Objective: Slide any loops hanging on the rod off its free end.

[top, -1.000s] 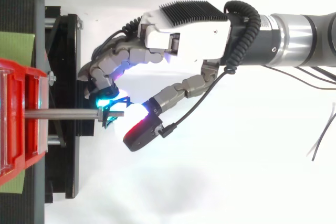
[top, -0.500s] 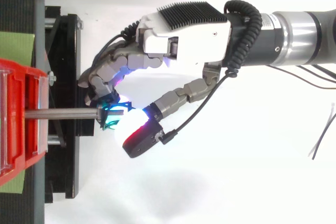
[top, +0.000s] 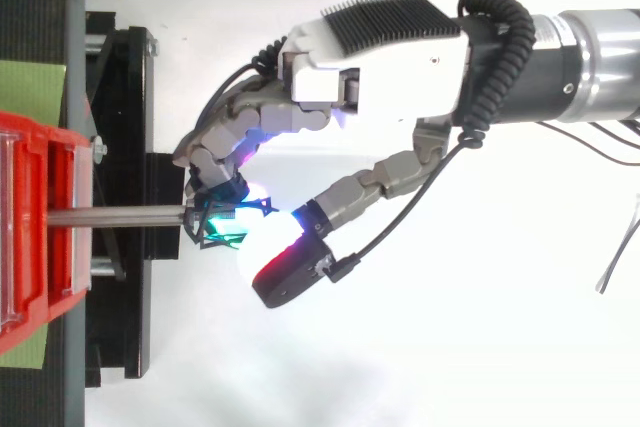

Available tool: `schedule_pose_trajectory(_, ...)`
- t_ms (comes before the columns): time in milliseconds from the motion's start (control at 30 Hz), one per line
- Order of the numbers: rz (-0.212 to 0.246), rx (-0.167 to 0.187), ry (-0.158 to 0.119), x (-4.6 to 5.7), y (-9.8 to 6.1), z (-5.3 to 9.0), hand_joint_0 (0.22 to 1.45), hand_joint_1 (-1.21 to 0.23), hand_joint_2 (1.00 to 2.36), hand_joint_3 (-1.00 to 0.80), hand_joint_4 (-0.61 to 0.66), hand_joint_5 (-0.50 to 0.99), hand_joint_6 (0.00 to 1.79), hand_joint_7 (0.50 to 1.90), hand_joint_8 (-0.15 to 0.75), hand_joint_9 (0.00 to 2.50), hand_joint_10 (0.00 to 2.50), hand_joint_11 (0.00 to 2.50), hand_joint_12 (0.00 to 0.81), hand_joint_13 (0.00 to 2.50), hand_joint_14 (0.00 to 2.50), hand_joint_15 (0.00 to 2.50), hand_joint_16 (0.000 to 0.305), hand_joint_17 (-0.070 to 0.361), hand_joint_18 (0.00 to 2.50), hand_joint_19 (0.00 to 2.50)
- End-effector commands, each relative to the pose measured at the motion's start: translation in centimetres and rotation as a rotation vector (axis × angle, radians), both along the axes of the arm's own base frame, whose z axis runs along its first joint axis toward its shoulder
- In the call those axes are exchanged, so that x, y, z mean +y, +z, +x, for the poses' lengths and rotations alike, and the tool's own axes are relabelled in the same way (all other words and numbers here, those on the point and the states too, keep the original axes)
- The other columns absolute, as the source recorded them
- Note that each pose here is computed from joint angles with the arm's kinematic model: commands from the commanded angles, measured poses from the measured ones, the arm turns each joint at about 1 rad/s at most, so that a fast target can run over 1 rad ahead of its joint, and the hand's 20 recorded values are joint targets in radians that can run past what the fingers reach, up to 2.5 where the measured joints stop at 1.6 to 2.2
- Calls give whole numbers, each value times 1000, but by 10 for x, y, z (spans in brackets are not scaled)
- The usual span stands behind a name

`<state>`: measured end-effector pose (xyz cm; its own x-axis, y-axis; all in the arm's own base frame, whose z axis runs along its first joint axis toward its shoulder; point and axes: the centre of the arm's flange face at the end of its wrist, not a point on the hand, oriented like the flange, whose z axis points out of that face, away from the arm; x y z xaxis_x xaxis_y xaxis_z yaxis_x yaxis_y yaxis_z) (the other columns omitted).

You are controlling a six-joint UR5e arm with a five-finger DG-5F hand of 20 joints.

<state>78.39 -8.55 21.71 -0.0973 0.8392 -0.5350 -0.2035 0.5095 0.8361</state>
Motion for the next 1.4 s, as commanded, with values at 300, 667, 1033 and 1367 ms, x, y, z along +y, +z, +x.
schedule_pose_trajectory(300, -16, 57, -34, -5, 26, -32, 569, -634, 1029, -71, 11, -195, 875, 1338, 267, 748, 5, 171, 228, 649, 0, 0, 38, 85, 581, 150)
schedule_pose_trajectory(667, 5, 124, -61, -10, 42, -44, 582, -737, 1021, -210, 21, -206, 870, 1315, 251, 727, 5, 158, 224, 642, 0, 0, 38, 84, 577, 141)
schedule_pose_trajectory(1033, 69, 169, -118, -14, 42, -48, 660, -769, 1003, -469, 1, -216, 865, 1289, 239, 707, 5, 156, 220, 635, 0, 0, 36, 82, 577, 122)
schedule_pose_trajectory(1367, 101, 175, -128, -14, 42, -48, 705, -811, 1000, -500, 7, -223, 871, 1285, 221, 686, 5, 147, 215, 627, 0, 0, 35, 80, 588, 101)
